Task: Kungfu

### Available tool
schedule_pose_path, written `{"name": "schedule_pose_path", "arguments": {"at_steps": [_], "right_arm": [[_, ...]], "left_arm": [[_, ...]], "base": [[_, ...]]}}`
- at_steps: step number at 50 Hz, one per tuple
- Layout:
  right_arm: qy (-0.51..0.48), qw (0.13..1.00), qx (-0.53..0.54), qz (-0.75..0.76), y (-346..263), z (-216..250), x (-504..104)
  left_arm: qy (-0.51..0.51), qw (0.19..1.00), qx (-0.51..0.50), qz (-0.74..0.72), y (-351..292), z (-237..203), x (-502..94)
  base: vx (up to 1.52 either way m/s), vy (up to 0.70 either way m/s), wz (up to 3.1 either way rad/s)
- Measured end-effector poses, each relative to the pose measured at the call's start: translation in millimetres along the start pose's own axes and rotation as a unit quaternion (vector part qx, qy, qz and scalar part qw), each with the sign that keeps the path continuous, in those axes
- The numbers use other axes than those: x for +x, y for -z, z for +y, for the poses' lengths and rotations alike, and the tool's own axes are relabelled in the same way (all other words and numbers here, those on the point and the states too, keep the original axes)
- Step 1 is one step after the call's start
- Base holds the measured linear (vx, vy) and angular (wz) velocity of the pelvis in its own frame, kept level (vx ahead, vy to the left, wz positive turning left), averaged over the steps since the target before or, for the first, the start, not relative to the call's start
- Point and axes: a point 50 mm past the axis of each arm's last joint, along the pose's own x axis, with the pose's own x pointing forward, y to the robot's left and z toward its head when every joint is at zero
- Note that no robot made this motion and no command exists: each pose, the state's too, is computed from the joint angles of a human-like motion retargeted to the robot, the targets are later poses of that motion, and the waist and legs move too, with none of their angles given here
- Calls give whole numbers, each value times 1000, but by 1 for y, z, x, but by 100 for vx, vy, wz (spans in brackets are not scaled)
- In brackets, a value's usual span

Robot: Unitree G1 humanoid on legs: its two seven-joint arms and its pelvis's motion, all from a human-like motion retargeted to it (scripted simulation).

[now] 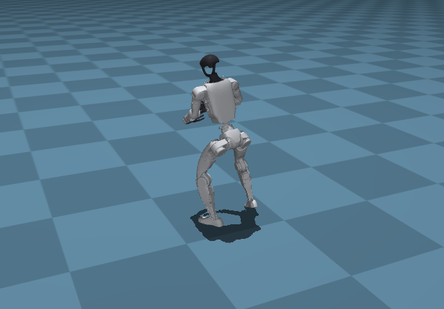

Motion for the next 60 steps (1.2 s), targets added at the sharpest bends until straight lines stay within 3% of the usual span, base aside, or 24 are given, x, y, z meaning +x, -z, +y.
{"name": "schedule_pose_path", "arguments": {"at_steps": [5, 10, 15, 20, 30, 35, 39, 43, 48, 52, 56, 60], "right_arm": [[-33, 994, -11, -101, -133, -5, 5], [34, 953, -249, -172, -280, -2, -11], [106, 879, -431, -174, -373, 1, -43], [144, 828, -489, -233, -409, 14, -45], [176, 799, -525, -232, -397, 14, -41], [141, 842, -467, -229, -374, 6, -23], [71, 893, -361, -261, -326, 0, 19], [-53, 941, -140, -304, -248, 14, 84], [-168, 914, 196, -313, -141, 32, 119], [-123, 863, 390, -297, -41, 48, 118], [-56, 822, 515, -236, 28, 66, 98], [-61, 844, 494, -200, 47, 72, 82]], "left_arm": [[-145, 978, -74, 134, 64, 28, -66], [-21, 961, -154, 228, 142, -28, -85], [103, 931, -231, 263, 193, -94, -92], [114, 919, -261, 273, 207, -111, -98], [92, 923, -250, 279, 201, -98, -98], [36, 941, -247, 228, 186, -81, -78], [-29, 961, -241, 131, 157, -60, -50], [-58, 972, -230, -3, 109, -40, -14], [63, 975, -174, -127, 37, -51, 42], [176, 964, -147, -133, 43, -88, 63], [225, 946, -193, -129, 71, -110, 58], [193, 926, -311, -94, 116, -127, 47]], "base": [[31, 11, -101], [29, -6, 34], [16, -5, 19], [17, -3, 58], [4, 2, 8], [-10, 7, -36], [-17, 4, -58], [-26, 19, -63], [-33, 22, 12], [0, -6, 88], [-10, -17, -1], [-10, -19, 65]]}}
